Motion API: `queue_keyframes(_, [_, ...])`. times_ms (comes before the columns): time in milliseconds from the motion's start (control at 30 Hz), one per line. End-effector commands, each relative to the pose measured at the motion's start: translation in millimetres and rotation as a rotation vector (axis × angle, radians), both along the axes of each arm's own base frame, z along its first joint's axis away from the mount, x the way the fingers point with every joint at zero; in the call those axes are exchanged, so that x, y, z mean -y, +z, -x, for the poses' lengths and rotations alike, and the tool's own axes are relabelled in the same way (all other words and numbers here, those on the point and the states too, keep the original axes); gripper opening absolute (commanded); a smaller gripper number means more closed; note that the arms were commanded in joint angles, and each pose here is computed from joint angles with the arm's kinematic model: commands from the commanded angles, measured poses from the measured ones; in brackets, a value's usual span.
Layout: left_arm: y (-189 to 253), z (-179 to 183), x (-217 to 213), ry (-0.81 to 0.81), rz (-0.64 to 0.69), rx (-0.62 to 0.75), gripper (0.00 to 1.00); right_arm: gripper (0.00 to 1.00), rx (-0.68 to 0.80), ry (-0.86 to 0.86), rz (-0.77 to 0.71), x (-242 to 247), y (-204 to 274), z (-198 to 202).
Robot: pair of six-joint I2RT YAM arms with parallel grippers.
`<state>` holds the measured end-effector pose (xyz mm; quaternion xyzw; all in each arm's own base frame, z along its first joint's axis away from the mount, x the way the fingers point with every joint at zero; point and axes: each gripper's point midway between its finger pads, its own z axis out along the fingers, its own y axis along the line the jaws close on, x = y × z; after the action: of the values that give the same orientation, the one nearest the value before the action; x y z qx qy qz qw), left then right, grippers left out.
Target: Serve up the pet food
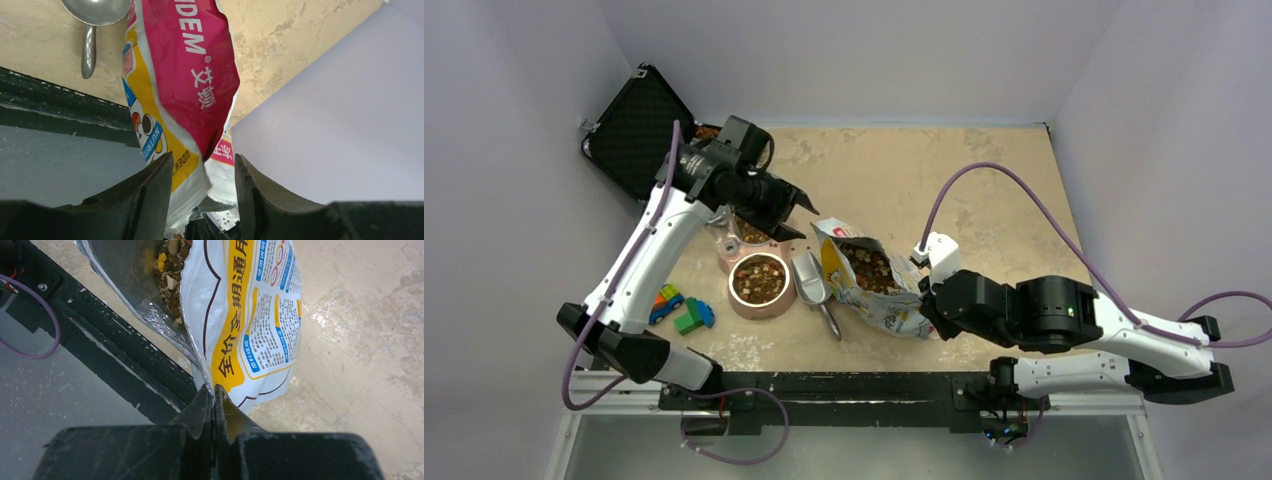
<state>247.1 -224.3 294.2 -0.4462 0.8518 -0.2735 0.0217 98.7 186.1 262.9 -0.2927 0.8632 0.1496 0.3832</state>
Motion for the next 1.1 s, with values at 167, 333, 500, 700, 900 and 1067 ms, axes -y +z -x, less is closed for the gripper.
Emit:
queue_keyframes(167, [7, 30, 6, -0.004, 0.122, -0.043, 0.56, 0.0, 0.022, 0.003, 0.001, 12, 10, -1])
queue_keyframes(333, [16, 19, 34, -0.054, 0.167, -0.029, 0.56, 0.0, 0.021, 0.015, 0.009, 9, 9, 0])
queue_keyframes(500, [-6, 20, 47, -0.087, 0.131, -0.062, 0.42, 0.0, 0.019, 0.02, 0.023, 9, 5, 0])
queue_keyframes(700, [-9, 6, 31, -0.037, 0.11, 0.024, 0.0, 0.0, 0.024, 0.001, 0.046, 18, 0, -1])
queue_keyframes(900, [3, -17, -21, 0.045, 0.044, -0.014, 0.0, 0.0, -0.017, -0.143, 0.161, 61, -26, 0])
queue_keyframes(1067, [10, -9, -4, -0.047, 0.051, -0.048, 0.0, 0.0, 0.017, -0.025, 0.063, 31, -7, 0])
